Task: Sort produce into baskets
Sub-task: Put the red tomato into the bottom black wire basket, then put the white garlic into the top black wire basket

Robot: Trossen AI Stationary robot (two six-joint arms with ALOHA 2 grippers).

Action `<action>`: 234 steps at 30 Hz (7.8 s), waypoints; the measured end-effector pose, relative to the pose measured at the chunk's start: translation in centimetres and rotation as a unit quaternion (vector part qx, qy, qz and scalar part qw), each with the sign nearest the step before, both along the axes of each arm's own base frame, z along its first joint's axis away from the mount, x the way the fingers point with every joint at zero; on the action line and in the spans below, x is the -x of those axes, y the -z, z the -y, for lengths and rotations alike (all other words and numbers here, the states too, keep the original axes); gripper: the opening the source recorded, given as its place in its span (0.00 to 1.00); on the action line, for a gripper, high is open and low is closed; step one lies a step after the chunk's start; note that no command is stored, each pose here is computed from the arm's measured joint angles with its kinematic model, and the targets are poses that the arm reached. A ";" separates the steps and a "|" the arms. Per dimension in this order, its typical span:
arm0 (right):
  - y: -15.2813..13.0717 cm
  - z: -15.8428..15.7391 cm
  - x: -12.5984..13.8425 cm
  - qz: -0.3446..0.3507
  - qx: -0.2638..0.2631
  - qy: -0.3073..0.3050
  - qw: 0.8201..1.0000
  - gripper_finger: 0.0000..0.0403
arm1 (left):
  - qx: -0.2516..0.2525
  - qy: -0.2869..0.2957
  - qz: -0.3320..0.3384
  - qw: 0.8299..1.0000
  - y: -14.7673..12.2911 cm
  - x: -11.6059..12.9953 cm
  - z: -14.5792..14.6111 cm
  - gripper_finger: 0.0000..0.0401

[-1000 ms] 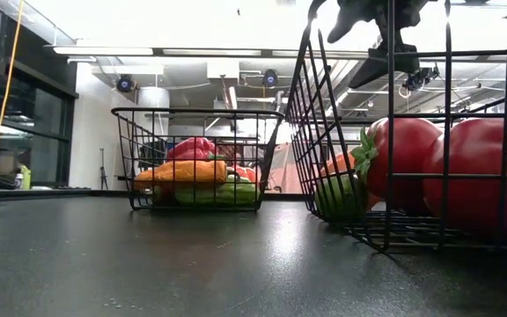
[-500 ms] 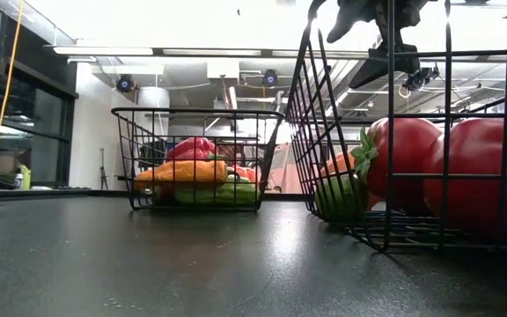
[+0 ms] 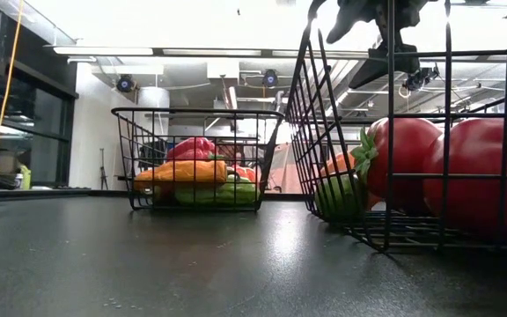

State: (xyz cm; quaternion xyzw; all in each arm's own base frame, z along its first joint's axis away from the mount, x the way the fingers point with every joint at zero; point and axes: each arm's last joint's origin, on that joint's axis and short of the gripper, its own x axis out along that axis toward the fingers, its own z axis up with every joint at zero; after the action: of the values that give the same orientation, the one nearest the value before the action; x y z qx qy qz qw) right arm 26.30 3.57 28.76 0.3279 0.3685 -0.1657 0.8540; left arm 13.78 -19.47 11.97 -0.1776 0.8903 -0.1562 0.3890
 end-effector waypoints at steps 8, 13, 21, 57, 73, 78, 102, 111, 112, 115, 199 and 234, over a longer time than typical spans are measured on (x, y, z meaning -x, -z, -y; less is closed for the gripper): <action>0.0 0.1 0.0 0.002 0.015 0.014 1.000 0.91 | 0.034 -0.033 0.018 0.999 -0.2 -1.5 0.6 0.97; 0.0 0.1 0.0 0.002 0.017 0.015 1.000 0.91 | 0.058 -0.058 0.011 0.997 -0.3 -2.0 1.0 0.97; 0.0 0.2 0.0 0.003 0.027 0.020 0.999 0.91 | 0.005 -0.066 0.019 0.998 -0.1 -1.1 1.7 0.97; 0.0 0.2 0.0 0.003 0.014 0.040 0.999 0.91 | 0.058 -0.080 0.025 0.995 -1.3 -1.9 0.2 0.15; -0.1 -0.1 0.1 0.002 -0.025 0.008 1.000 0.91 | 0.159 -0.353 0.490 0.782 -12.5 -12.9 -13.6 0.18; -1.9 -0.1 0.3 0.058 -0.027 -0.012 0.998 0.91 | 0.092 -0.338 0.602 0.718 -15.4 -16.0 -16.2 0.18; -12.5 1.3 4.1 0.193 0.116 0.039 0.973 0.91 | -0.030 -0.198 0.696 0.690 -14.8 -30.4 -15.3 0.49; -12.5 1.4 4.1 0.189 0.140 0.050 0.971 0.91 | -0.079 -0.161 0.610 0.772 -16.7 -27.2 -15.5 0.76; -12.4 1.5 4.1 0.189 0.141 0.051 0.970 0.91 | -0.088 -0.152 0.582 0.794 -16.6 -26.3 -15.3 0.77; -12.4 1.5 4.1 0.188 0.139 0.053 0.971 0.91 | -0.128 -0.110 0.520 0.837 -15.9 -23.4 -13.8 0.77; -1.4 -7.6 -1.7 -0.087 0.154 -0.076 0.981 0.91 | -0.203 -0.096 0.115 0.968 -2.5 -8.1 1.0 0.77; -1.5 -7.7 -1.8 -0.067 0.107 -0.016 0.992 0.91 | -0.424 -0.330 0.112 0.836 -4.5 0.8 -7.8 0.77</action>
State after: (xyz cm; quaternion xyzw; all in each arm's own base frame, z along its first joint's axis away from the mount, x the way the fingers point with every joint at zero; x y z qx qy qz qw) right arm 28.14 11.24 30.28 0.2170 0.4103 -0.2124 0.8599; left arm 13.03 -11.71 16.45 -0.2598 0.7082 0.3558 0.5516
